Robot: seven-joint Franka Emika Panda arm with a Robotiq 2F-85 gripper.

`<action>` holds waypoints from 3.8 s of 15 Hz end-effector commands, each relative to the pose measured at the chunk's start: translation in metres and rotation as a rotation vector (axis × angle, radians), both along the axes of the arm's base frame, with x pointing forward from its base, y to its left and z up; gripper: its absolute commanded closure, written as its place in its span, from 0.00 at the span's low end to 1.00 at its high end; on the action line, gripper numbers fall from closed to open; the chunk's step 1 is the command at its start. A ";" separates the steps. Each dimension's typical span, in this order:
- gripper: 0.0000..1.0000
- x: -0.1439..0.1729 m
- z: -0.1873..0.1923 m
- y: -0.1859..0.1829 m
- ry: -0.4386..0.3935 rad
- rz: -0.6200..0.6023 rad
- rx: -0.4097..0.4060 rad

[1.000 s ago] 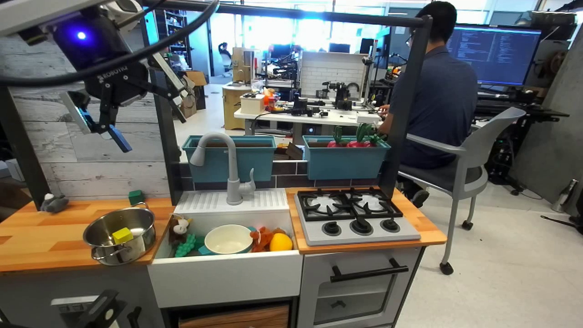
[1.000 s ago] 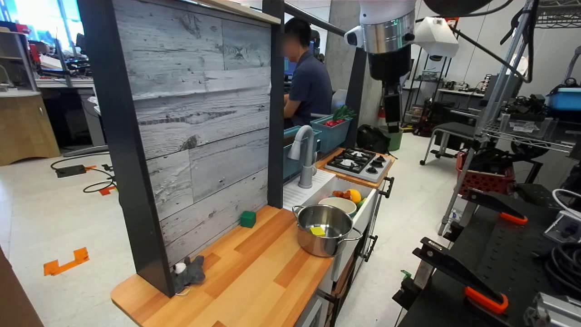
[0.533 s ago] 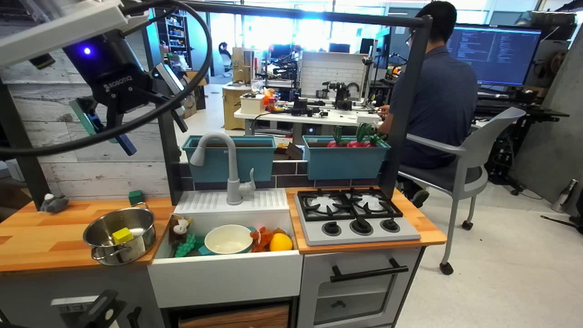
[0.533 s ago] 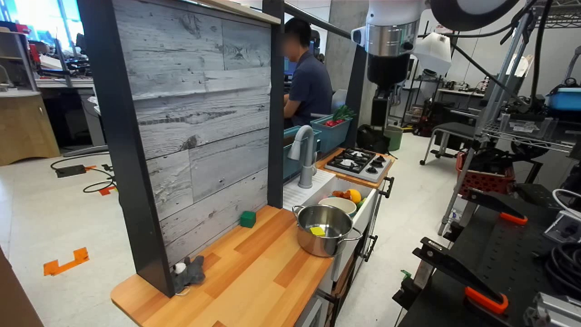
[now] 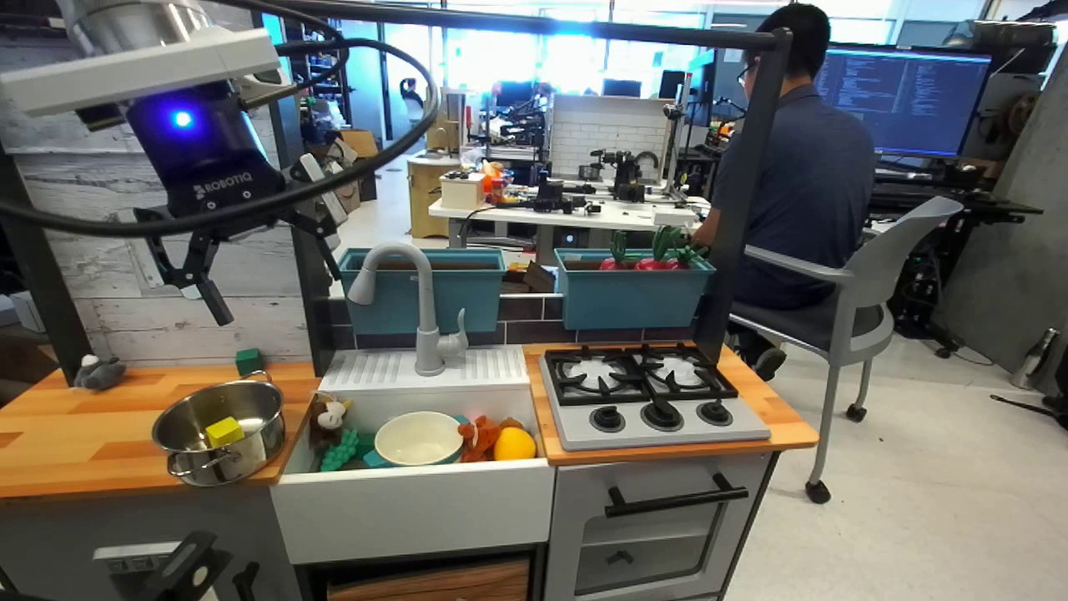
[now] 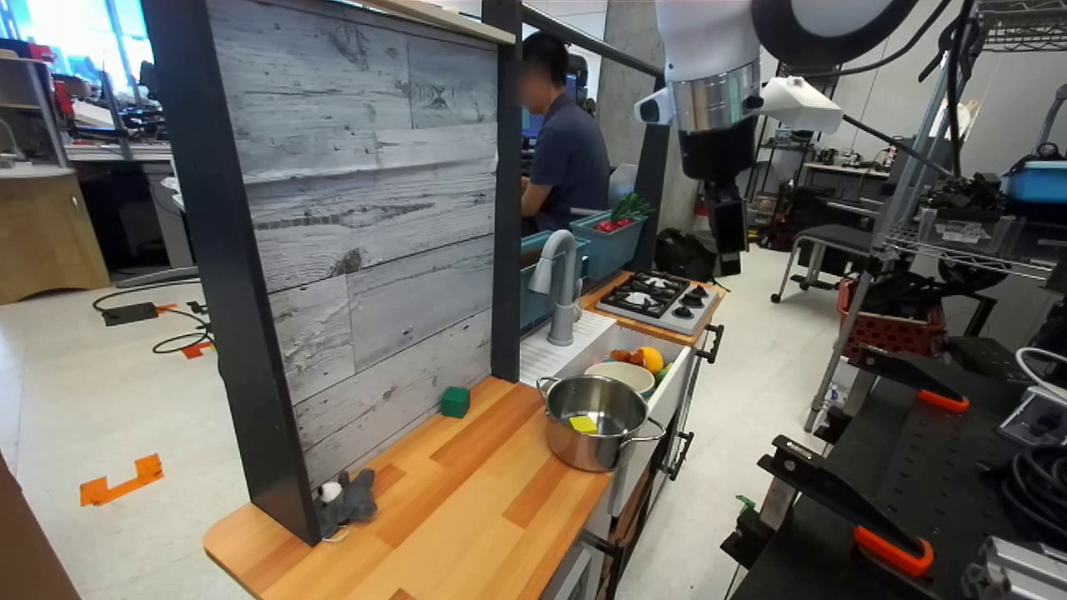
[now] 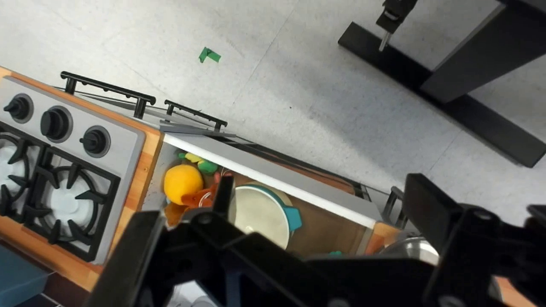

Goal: Move the pot

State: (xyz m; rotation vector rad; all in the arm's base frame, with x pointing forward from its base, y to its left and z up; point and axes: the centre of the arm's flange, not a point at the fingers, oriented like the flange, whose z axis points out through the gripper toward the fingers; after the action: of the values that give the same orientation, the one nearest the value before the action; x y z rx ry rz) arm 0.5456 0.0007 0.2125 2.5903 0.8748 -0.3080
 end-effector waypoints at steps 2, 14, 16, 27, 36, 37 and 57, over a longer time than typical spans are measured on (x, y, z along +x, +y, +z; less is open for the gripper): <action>0.00 0.031 -0.008 0.010 0.102 -0.003 -0.081; 0.00 0.062 -0.040 0.055 0.113 -0.084 -0.276; 0.00 0.056 -0.047 0.054 0.050 -0.174 -0.216; 0.00 0.041 -0.088 0.053 -0.135 -0.552 0.177; 0.00 0.056 -0.140 0.044 -0.130 -0.699 0.079; 0.00 0.058 -0.144 0.043 -0.137 -0.711 0.074; 0.26 0.098 -0.202 0.055 -0.108 -0.797 -0.069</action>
State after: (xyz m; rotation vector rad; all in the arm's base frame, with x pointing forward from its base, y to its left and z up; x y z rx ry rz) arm 0.6298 0.0511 0.0171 2.7709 -0.2163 -0.3765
